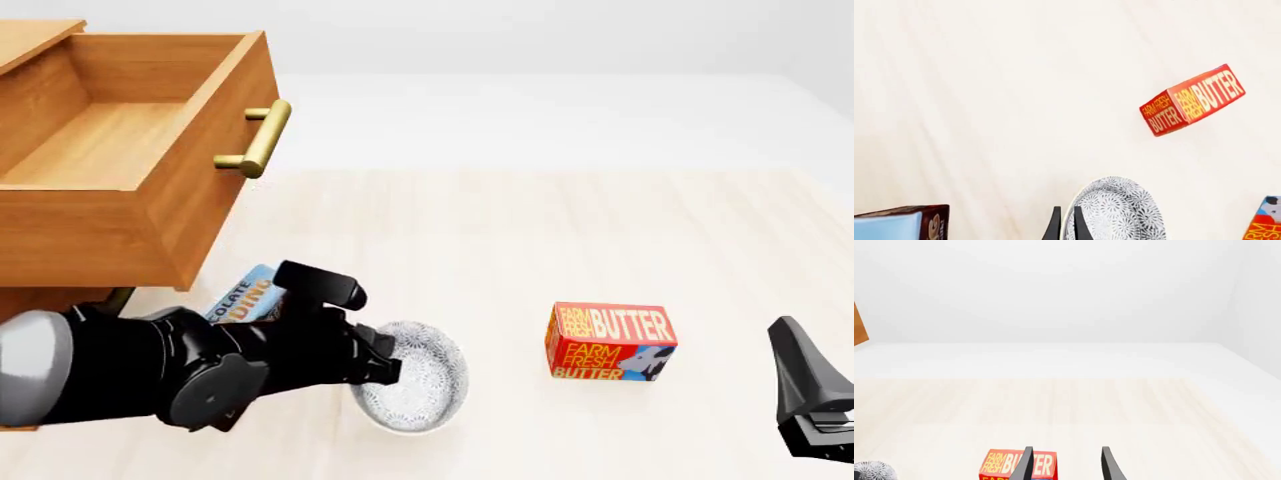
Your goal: Put the bowl in the top drawer of the cabinet.
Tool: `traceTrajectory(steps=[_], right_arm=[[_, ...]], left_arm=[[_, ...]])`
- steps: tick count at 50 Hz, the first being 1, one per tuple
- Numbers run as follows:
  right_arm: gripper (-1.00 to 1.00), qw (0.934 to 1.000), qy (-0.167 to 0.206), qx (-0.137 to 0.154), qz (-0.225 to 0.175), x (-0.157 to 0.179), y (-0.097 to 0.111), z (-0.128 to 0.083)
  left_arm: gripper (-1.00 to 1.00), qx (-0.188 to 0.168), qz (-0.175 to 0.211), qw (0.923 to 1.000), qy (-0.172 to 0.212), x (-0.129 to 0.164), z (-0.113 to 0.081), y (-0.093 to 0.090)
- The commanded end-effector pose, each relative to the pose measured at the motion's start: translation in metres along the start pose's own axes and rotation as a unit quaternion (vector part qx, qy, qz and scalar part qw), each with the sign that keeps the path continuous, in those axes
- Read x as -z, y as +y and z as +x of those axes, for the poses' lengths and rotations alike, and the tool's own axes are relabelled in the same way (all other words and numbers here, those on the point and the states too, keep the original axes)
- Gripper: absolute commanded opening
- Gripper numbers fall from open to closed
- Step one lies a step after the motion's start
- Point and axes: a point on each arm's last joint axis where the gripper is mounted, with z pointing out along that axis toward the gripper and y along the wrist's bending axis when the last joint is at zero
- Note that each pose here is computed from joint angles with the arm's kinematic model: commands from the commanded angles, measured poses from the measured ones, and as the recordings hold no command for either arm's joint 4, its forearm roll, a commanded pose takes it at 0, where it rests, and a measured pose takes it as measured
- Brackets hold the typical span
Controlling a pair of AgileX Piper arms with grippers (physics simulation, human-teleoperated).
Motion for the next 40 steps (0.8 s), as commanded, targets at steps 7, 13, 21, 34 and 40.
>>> traceTrajectory(steps=[7,13,21,34,40], right_arm=[[1.0,1.0,0.0,0.0,0.0,0.0,0.0,0.0],[1.0,1.0,0.0,0.0,0.0,0.0,0.0,0.0],[1.0,1.0,0.0,0.0,0.0,0.0,0.0,0.0],[1.0,1.0,0.0,0.0,0.0,0.0,0.0,0.0],[1.0,1.0,0.0,0.0,0.0,0.0,0.0,0.0]], left_arm=[[-1.0,-0.016,0.009,0.9995,-0.027,0.022,-0.008,-0.003],[-1.0,-0.023,0.01,0.9991,-0.034,0.03,-0.01,-0.004],[-1.0,-0.033,0.015,0.9983,-0.046,0.044,-0.013,-0.006],[-1.0,-0.056,0.022,0.9955,-0.073,0.07,-0.02,-0.008],[-1.0,-0.061,0.022,0.9946,-0.081,0.077,-0.021,-0.008]])
